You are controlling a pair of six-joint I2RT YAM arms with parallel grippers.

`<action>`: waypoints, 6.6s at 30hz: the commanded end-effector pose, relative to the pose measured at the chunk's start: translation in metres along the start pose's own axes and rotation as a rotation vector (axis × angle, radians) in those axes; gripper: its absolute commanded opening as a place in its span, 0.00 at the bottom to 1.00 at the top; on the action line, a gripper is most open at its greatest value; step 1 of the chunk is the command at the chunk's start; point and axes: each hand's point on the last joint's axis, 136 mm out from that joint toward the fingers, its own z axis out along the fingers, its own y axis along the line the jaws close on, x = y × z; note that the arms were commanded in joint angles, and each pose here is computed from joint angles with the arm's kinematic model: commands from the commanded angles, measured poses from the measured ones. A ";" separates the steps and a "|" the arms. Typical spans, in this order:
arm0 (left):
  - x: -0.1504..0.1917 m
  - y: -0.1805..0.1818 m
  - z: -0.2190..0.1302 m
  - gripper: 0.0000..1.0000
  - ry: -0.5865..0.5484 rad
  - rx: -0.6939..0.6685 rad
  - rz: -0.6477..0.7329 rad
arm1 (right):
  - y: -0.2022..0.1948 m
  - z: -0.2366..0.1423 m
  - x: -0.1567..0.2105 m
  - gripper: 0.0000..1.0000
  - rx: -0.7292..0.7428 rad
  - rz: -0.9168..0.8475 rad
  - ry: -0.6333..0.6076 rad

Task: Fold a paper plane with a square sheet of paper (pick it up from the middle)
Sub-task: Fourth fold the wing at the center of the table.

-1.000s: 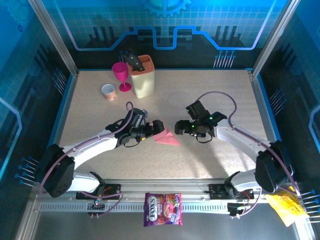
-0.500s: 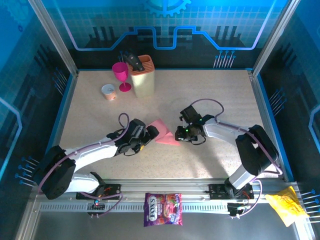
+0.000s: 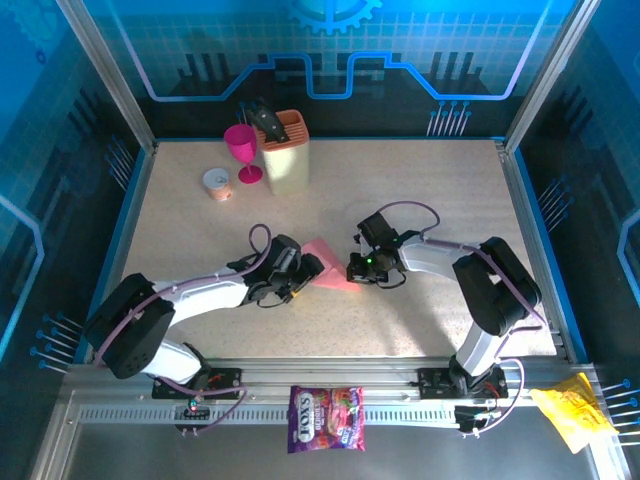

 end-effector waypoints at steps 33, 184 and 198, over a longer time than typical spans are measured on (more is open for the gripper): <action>-0.003 0.011 0.028 0.42 -0.002 -0.086 -0.022 | -0.028 0.025 0.008 0.00 -0.027 0.099 0.051; -0.036 0.004 0.035 0.32 -0.003 -0.154 0.051 | -0.030 0.026 0.007 0.00 -0.032 0.096 0.053; -0.037 -0.004 0.035 0.31 -0.001 -0.144 0.066 | -0.030 0.026 0.008 0.00 -0.032 0.095 0.054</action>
